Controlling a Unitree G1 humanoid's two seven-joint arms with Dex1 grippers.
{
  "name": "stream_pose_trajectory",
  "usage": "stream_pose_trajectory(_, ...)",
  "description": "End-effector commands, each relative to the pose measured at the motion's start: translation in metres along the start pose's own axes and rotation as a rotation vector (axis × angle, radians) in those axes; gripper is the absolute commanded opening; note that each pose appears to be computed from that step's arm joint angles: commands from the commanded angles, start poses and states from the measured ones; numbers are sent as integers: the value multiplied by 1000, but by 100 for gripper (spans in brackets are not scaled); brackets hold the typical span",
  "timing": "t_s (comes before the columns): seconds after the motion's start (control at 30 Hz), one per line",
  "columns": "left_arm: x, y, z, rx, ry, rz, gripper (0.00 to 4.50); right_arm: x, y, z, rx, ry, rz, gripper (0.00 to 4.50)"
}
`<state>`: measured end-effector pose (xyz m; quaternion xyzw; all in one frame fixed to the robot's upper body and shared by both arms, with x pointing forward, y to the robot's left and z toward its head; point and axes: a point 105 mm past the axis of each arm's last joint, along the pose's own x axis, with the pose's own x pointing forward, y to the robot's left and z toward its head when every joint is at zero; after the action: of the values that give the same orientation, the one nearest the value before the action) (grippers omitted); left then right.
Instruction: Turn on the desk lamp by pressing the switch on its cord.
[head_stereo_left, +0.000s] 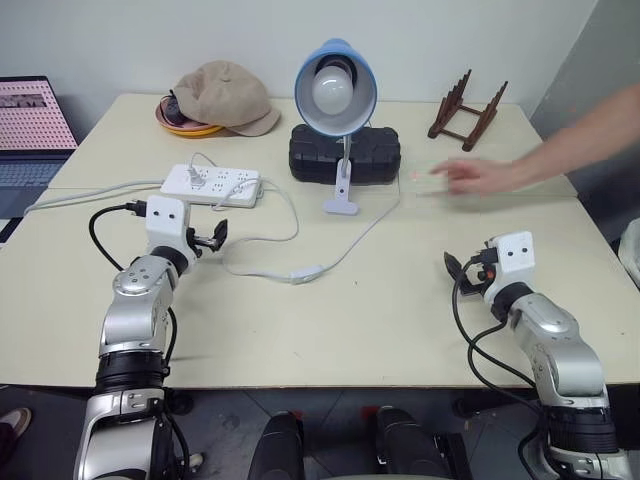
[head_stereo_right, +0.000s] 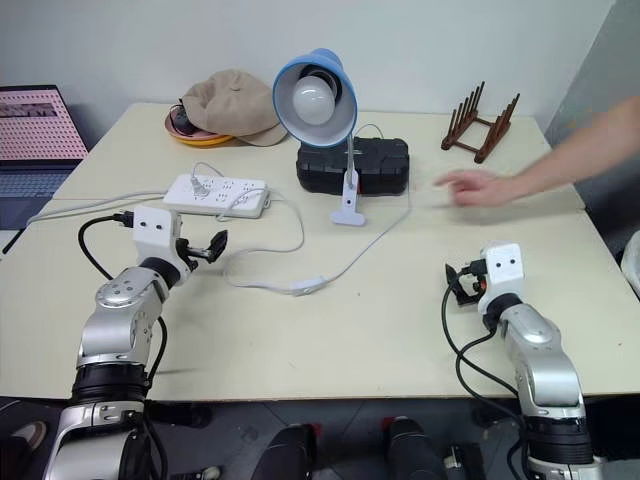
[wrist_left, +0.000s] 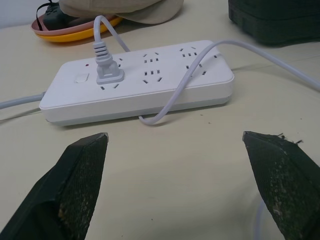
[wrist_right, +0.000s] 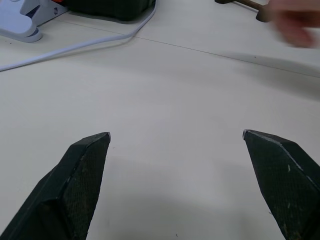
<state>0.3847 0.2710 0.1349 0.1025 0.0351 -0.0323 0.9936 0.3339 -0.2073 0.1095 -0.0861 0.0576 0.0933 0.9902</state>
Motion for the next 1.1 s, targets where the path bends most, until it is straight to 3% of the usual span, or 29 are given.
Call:
stream_pose_trajectory(0.03,1,1,18,16,-58,9,450,-5,4,18,-29,-66,8,445)
stream_pose_trajectory(0.27,-7,-12,25,45,-65,-136,450,-3,9,28,-45,-89,61,445)
stream_pose_trajectory(0.47,-23,-57,59,166,-37,-610,450,-34,64,50,-36,-120,512,445)
stream_pose_trajectory(0.67,-46,-90,51,350,118,-997,450,-75,94,37,-102,-34,801,445)
stream_pose_trajectory(0.83,-52,-100,31,491,204,-1134,450,-78,97,30,-105,-16,796,445)
stream_pose_trajectory(1.1,-22,-109,9,600,185,-1121,450,-88,108,25,-7,-28,698,445)
